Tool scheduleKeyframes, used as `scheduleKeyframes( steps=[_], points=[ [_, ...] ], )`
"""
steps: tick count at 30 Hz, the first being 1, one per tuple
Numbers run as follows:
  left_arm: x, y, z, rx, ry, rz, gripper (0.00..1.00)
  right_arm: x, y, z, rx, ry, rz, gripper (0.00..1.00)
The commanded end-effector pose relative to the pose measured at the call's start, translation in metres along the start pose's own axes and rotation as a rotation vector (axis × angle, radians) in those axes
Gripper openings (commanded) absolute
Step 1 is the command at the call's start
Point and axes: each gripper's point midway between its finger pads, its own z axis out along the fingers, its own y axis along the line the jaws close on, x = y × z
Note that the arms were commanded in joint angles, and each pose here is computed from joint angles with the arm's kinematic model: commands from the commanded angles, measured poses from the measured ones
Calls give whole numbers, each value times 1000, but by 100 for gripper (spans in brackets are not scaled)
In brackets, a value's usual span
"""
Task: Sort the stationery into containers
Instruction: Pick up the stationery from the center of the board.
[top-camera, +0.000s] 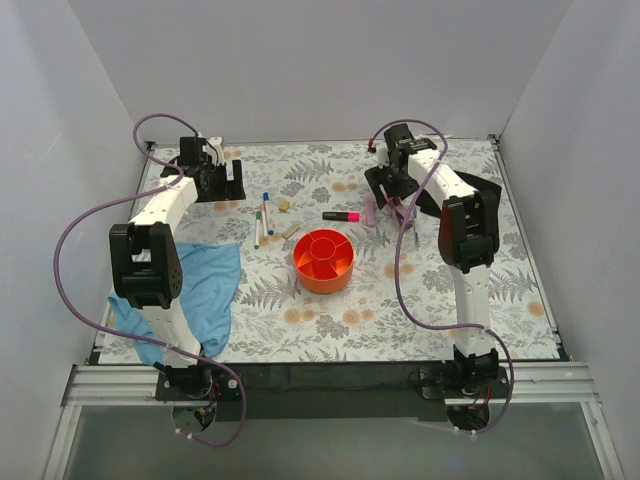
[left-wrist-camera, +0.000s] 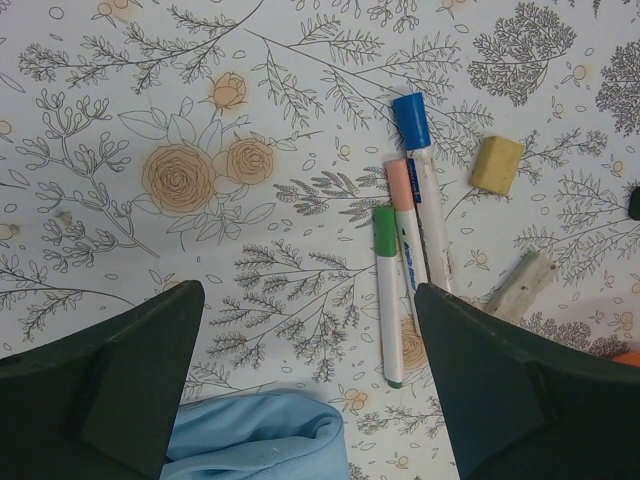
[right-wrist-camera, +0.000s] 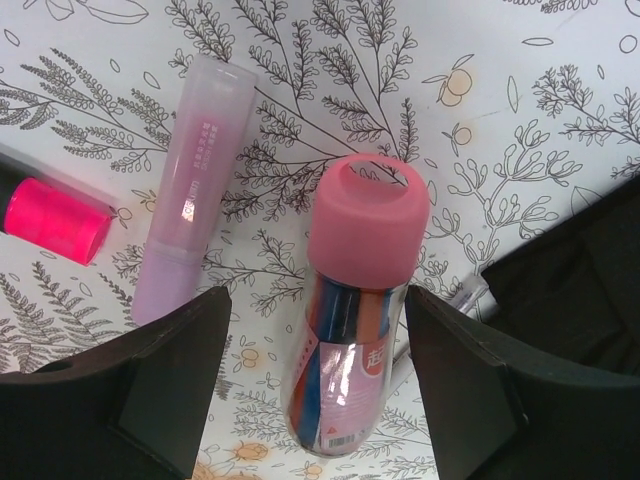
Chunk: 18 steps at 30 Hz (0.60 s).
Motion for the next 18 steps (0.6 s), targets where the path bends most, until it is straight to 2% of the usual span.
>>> scheduleKeyframes(
  steps=[1,7,8,9,11,12,14,15,18],
  points=[
    [-15,-7,-21,7,-54,9,88,-13,-2,9,13,-29,22,79],
    [-15,-4,-24,-10,-48,24,88,-10,-7,31,45,2,24,69],
    [-14,-3,-25,-14,-46,26,88,-6,-7,32,45,13,24,65],
    [-13,-3,-26,-18,-44,27,88,4,-6,36,43,39,26,56],
    [-12,-3,-28,-29,-41,36,88,13,-4,34,41,60,25,52],
    [-11,-3,-29,-34,-41,41,88,18,-3,34,39,71,24,38],
    [-8,-6,-30,-49,-38,75,88,29,-1,31,30,95,12,20],
    [-7,-4,-31,-76,-37,93,88,30,0,30,22,97,4,2],
    [-1,-15,-29,-89,-28,173,88,25,2,14,2,70,-9,1]
  ],
)
